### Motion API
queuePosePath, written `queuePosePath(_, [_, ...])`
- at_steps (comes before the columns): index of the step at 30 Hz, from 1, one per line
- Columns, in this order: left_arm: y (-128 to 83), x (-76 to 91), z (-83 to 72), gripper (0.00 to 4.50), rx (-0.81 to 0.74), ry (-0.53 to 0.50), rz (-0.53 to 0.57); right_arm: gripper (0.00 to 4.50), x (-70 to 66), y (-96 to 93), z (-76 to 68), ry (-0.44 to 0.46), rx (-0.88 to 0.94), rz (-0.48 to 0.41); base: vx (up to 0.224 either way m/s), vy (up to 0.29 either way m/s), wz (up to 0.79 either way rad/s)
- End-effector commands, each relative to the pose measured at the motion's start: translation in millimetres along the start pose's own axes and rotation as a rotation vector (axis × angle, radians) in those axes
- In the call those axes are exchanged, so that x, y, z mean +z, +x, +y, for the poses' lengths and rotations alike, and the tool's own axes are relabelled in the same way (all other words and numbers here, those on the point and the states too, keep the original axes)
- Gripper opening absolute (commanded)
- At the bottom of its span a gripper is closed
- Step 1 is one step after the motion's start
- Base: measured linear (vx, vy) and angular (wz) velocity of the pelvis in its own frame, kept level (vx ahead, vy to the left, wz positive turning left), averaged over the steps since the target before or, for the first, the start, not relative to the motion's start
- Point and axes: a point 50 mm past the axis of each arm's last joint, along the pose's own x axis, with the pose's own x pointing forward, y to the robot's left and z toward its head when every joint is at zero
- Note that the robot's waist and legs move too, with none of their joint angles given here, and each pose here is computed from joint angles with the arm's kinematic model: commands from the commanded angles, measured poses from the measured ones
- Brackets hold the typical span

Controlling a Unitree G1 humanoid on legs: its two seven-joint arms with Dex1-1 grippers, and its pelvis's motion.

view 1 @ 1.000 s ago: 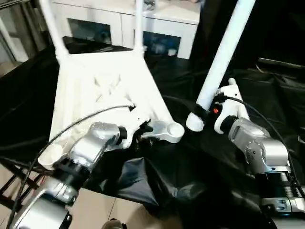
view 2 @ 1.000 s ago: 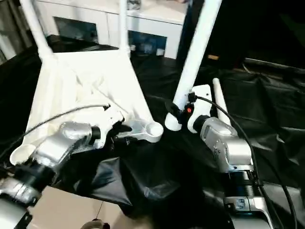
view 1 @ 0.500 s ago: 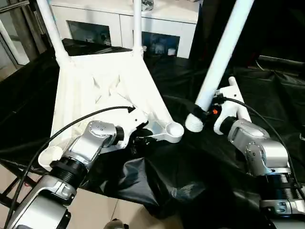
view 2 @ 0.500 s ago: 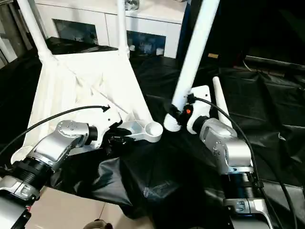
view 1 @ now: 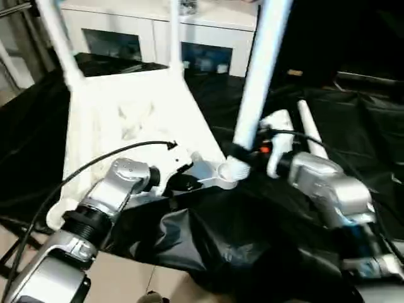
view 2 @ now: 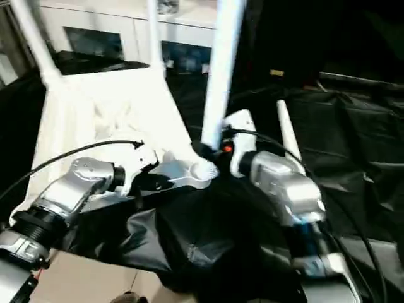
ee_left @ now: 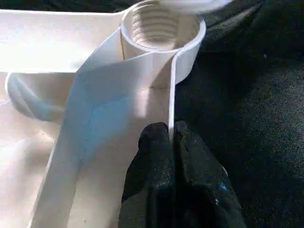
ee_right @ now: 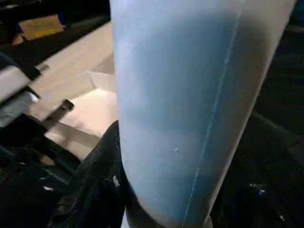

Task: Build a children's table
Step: Insert table leg to table base

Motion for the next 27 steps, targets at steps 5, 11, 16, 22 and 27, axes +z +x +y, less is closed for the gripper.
queuePosePath(5, [-1.2, -9.1, -5.6, 0.0, -0.028, -0.025, 0.043, 1.88, -3.9, 9.9, 0.1, -0.009, 0.019, 0.017, 0.0, 0.0, 0.0])
queuePosePath(11, [-3.9, -5.3, -11.9, 0.0, -0.063, 0.004, 0.003, 1.88, -9.5, 18.8, -2.3, 0.004, 0.022, 0.023, 0.0, 0.0, 0.0])
queuePosePath(16, [-5.0, -4.7, -14.0, 0.0, -0.064, 0.004, 0.001, 1.88, -11.8, 22.0, -3.7, 0.013, 0.019, 0.021, 0.0, 0.0, 0.0])
queuePosePath(22, [-7.0, -3.7, -11.6, 0.0, -0.022, -0.011, -0.016, 1.87, -24.0, 15.1, -7.4, 0.063, 0.005, 0.005, 0.0, 0.0, 0.0])
queuePosePath(27, [-7.7, -3.6, -9.5, 0.0, 0.003, -0.032, -0.028, 1.87, -43.4, 3.8, -13.7, 0.128, -0.049, -0.025, 0.0, 0.0, 0.0])
